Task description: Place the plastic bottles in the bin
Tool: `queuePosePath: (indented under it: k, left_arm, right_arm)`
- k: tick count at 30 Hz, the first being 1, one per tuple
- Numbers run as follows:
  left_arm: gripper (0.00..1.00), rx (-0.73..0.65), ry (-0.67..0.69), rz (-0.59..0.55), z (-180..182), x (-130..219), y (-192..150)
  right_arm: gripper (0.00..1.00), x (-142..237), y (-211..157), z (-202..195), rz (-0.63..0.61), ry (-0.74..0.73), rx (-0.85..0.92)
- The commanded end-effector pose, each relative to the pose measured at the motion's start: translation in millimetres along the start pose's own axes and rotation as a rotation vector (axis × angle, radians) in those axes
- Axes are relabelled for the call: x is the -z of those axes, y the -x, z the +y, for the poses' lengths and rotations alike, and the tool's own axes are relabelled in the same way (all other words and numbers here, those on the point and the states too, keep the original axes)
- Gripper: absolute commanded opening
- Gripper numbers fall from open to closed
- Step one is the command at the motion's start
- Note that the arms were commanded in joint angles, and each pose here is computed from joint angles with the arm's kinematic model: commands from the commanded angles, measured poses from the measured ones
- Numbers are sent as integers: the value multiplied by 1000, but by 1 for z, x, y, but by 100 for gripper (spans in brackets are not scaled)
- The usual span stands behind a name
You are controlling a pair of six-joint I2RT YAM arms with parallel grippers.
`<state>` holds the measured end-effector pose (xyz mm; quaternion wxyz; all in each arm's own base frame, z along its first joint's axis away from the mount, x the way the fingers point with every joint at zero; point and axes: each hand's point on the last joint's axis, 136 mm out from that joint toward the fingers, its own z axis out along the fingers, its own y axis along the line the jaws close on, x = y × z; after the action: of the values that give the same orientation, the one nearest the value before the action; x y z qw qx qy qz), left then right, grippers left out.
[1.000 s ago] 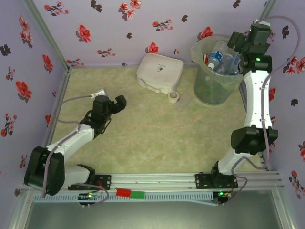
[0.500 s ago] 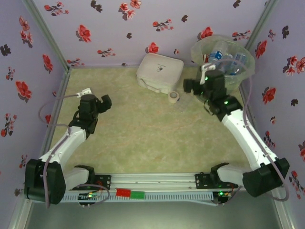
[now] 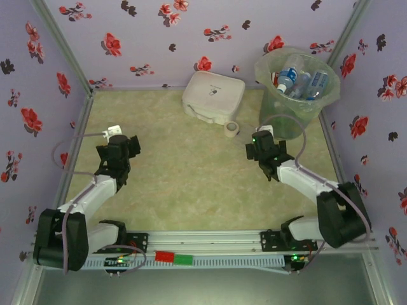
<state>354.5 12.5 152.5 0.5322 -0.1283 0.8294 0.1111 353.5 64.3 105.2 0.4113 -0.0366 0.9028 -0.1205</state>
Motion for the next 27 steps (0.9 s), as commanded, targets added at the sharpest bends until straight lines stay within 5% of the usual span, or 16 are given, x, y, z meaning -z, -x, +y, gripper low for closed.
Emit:
queuePosePath:
  k: [1,6,10,19,27]
  left_arm:
    - [100,-56,81,-55,14,-9,1]
    - [100,-138,83,-76,8,-24,-10]
    - [100,-159,54,-216,2,-29,-6]
    - [100,-125,-73,-221,-2,-33,-30]
    - [100,-129,-69,-183,-2,-46,-38]
  right_arm:
    - [100,-14,30,-24,-116,-113,10]
    - [100,-46,6,-47,-80,-100,-99]
    - [100,-50,18,-61,-195,-88,-149]
    - [100,-58,-1,-89,-366,-26,-373]
    - [100,-57,-4,-93,-342,-68,-371]
